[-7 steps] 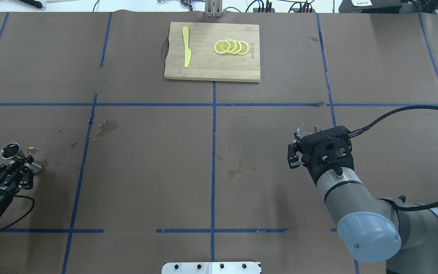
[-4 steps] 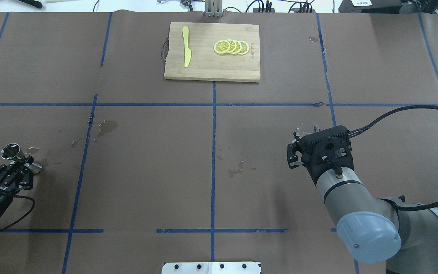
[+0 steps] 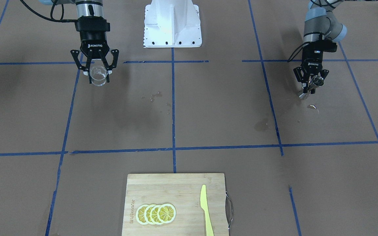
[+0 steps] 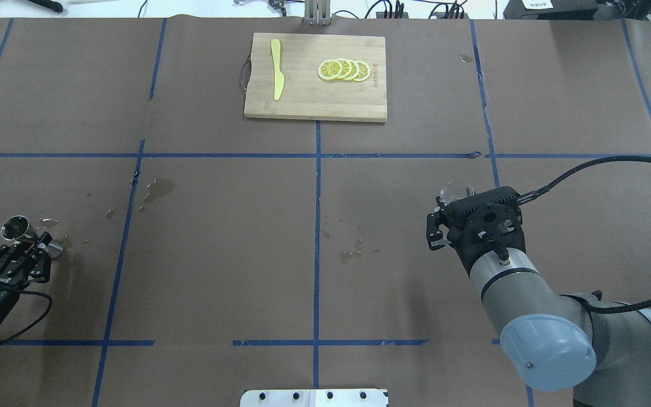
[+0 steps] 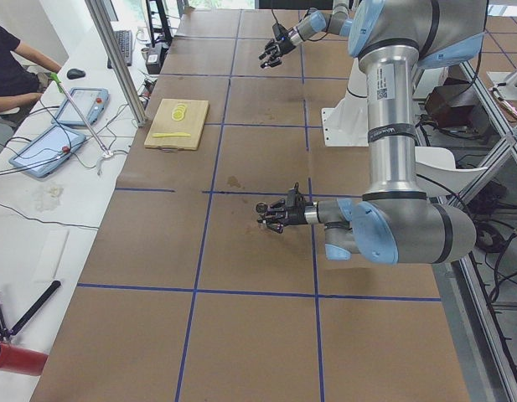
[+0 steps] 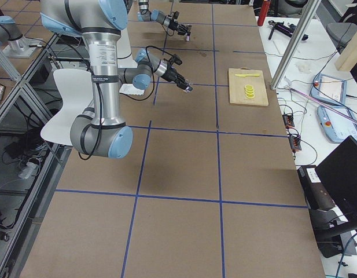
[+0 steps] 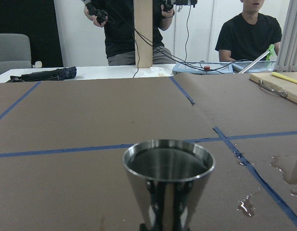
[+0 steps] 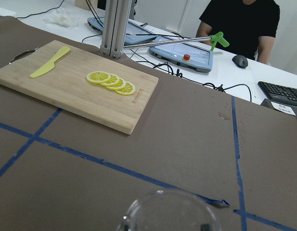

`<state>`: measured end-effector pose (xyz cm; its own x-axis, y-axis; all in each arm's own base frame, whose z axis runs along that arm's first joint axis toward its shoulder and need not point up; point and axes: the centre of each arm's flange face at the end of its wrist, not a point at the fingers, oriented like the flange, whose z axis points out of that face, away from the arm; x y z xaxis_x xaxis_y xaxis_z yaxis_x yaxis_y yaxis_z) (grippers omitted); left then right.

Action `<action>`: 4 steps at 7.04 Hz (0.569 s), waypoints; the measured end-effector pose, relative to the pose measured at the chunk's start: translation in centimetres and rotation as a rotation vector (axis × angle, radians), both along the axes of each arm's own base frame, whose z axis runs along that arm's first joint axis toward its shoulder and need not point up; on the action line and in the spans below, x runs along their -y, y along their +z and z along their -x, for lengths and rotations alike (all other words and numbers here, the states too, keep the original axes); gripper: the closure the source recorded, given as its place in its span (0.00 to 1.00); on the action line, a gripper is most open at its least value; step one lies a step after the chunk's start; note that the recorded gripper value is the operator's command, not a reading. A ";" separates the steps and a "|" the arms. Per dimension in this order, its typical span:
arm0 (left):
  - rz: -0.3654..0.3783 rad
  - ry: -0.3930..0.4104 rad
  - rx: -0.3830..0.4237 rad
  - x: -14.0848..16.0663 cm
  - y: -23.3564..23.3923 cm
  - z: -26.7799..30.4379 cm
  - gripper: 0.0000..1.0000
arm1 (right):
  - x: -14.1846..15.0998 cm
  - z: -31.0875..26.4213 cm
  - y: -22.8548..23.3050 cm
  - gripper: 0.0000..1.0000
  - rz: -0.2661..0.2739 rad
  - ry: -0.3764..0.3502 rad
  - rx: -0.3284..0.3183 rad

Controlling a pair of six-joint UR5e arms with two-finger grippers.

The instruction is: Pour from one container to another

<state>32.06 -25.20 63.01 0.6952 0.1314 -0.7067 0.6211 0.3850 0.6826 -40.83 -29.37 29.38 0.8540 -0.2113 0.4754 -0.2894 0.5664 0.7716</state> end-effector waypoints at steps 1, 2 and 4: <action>0.000 0.000 0.000 0.0 0.0 0.0 0.61 | 0.0 0.0 0.0 0.91 0.000 0.000 0.001; 0.000 0.001 0.000 0.0 0.0 0.0 0.61 | 0.0 -0.1 -0.1 0.91 0.000 0.000 0.002; 0.000 0.001 -0.001 0.0 0.0 0.0 0.56 | 0.0 -0.1 -0.1 0.91 -0.001 0.000 0.003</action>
